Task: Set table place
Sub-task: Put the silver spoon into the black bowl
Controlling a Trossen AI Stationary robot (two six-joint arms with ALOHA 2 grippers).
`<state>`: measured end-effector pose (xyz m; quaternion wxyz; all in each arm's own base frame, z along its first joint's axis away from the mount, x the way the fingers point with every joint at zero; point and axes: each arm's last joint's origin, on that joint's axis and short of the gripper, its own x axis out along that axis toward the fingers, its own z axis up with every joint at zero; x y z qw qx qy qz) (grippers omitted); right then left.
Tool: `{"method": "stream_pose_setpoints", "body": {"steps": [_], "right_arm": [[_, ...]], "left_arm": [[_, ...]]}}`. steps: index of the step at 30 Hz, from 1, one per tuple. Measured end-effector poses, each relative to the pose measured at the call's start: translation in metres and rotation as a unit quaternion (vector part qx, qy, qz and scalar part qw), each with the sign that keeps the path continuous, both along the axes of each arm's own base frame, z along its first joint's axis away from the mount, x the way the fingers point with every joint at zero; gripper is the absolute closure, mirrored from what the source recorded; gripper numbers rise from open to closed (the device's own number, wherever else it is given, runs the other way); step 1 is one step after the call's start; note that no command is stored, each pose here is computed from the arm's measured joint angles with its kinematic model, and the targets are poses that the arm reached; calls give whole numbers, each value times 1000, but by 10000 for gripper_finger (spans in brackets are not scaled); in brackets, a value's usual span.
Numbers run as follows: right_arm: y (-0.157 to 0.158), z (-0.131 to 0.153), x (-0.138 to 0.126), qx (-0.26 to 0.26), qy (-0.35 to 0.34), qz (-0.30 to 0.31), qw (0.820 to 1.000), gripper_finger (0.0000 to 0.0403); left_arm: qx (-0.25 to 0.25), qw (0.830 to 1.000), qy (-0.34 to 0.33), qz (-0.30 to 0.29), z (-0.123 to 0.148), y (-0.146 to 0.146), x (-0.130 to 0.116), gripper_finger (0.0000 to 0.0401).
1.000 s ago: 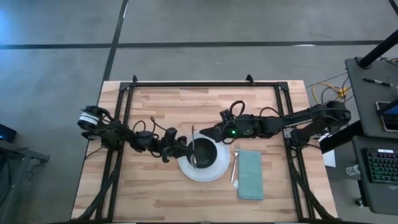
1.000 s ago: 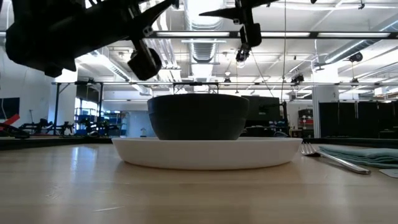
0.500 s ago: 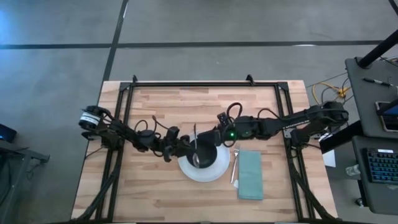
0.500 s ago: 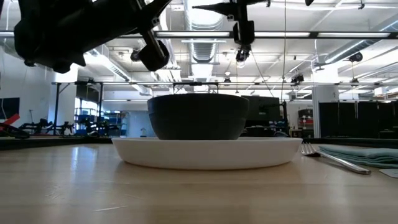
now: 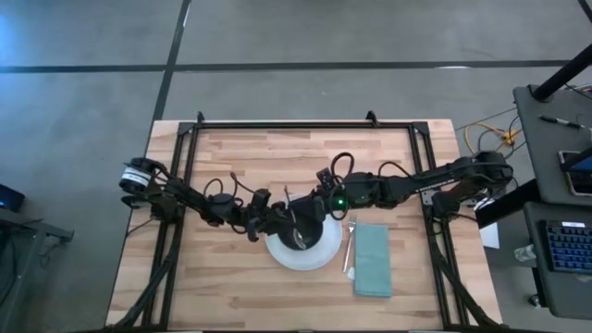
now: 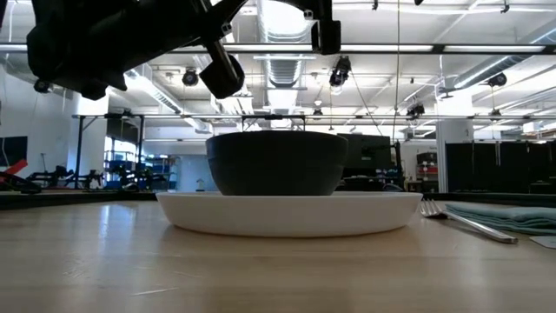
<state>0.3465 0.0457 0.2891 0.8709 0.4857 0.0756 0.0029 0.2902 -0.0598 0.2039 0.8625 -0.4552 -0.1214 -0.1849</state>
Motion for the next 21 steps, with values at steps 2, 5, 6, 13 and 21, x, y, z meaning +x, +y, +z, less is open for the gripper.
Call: {"method": "stream_pose_setpoints", "body": {"steps": [2,5,6,13,21], "right_arm": [[0,2,-1,-5,-1,2,1000,253],[0,5,-2,-16,-8,4,1000,250],[0,7,-2,-17,-11,4,1000,250],[2,2,-2,-15,16,10,1000,256],[4,0,-3,-13,22,12,1000,260]], "left_arm": [[0,1000,-2,1,0,1,0,401],[0,1000,0,3,-1,2,-1,401],[0,1000,0,3,-1,2,-1,401],[0,1000,-11,1,1,3,-2,401],[2,1000,-12,-1,1,6,-1,401]]}}
